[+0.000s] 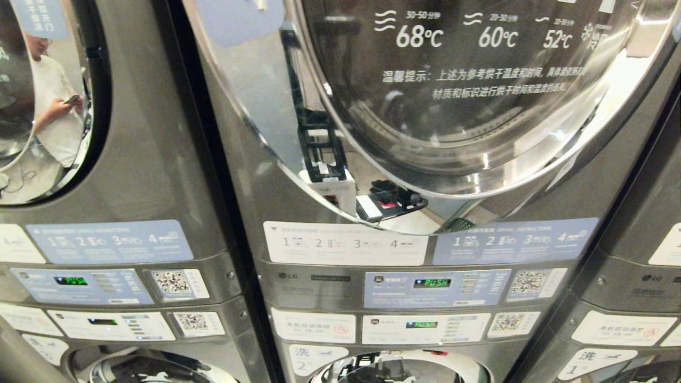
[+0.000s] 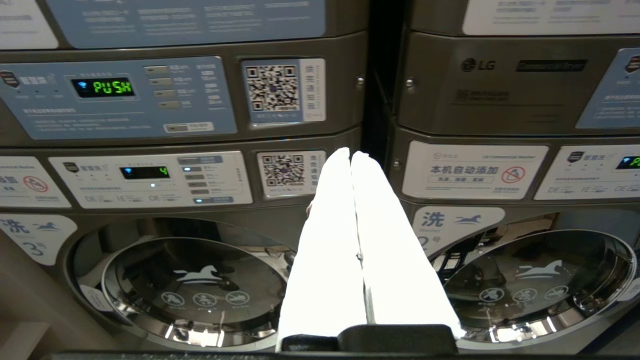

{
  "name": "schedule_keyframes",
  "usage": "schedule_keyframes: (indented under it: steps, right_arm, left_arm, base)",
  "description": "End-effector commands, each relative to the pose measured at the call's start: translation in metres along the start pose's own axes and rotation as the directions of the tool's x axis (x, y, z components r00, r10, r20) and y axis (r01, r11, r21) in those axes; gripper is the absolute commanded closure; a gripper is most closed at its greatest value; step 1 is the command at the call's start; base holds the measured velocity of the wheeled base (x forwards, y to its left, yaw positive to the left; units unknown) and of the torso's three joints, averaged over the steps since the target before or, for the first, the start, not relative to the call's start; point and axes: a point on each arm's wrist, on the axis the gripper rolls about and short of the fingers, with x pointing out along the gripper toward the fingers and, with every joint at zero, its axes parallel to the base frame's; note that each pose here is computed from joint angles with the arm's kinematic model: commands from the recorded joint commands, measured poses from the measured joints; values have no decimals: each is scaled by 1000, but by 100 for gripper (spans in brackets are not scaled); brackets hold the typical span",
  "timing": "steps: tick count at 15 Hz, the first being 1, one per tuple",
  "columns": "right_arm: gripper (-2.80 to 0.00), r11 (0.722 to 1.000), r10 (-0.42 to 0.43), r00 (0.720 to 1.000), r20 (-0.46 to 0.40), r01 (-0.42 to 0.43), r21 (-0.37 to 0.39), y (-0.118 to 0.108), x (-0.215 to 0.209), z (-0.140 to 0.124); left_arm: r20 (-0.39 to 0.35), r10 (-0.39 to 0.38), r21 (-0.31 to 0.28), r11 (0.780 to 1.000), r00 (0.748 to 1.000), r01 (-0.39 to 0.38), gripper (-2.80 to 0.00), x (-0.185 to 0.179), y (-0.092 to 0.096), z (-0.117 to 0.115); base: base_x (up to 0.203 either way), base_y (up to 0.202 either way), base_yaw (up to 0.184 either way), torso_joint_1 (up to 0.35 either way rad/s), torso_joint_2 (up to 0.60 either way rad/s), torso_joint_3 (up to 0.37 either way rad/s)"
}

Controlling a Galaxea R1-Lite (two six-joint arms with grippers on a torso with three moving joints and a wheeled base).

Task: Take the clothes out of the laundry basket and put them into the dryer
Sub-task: Open the dryer

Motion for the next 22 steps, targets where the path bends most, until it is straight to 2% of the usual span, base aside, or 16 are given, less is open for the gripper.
schedule_keyframes:
  steps: [1, 22]
  right_arm:
    - [0, 1000, 1, 1000, -1, -1, -1, 0, 0, 0]
    - [0, 1000, -1, 1000, -1, 1, -3, 0, 0, 0]
  left_arm:
    - [0, 0, 0, 1000, 1000, 0, 0, 0, 0, 0]
    - [0, 2, -3, 1000, 1000, -2, 0, 0, 0, 0]
  base:
    - [0, -194, 3, 2, 2, 6]
    - [0, -195, 2, 2, 2, 2]
